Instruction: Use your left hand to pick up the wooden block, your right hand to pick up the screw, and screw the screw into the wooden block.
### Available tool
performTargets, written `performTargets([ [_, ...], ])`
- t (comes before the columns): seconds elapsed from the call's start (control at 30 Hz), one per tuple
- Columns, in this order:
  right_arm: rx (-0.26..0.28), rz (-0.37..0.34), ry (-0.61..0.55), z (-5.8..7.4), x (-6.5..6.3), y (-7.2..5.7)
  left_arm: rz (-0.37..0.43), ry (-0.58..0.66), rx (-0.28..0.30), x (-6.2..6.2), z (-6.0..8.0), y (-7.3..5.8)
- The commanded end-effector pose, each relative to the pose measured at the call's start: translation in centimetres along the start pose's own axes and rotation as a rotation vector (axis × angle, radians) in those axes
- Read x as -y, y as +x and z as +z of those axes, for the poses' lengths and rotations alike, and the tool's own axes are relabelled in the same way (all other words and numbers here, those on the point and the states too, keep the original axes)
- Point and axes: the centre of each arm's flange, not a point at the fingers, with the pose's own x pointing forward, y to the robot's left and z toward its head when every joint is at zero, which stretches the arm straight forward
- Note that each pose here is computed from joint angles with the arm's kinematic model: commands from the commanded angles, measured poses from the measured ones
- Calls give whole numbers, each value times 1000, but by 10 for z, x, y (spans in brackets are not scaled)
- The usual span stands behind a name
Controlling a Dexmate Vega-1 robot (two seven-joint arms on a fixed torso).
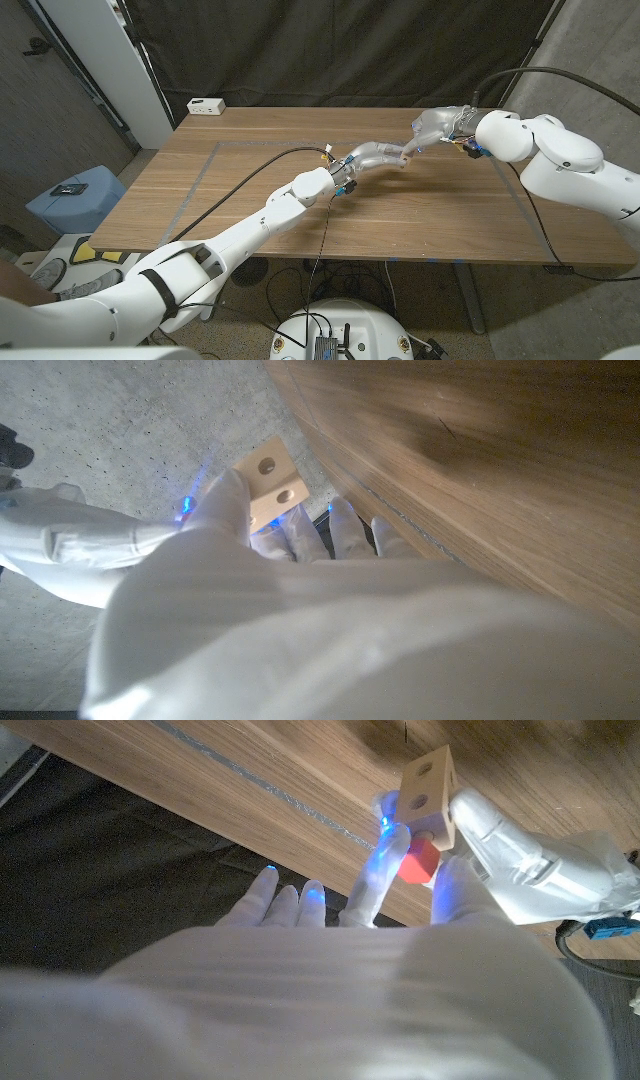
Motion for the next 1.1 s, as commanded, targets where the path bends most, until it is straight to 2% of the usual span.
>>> performTargets([
  [0.03, -19, -49, 20, 1, -2, 0, -3, 0, 0, 0, 0, 1],
  [0.27, -23, -51, 22, 0, -1, -1, -5, 0, 1, -1, 0, 2],
  [0.6, -34, -7, 16, -3, 2, -4, -5, -2, 3, -1, 0, 2],
  [1.1, -6, 10, 15, -5, 5, -9, -7, -5, 0, -2, -1, 2],
])
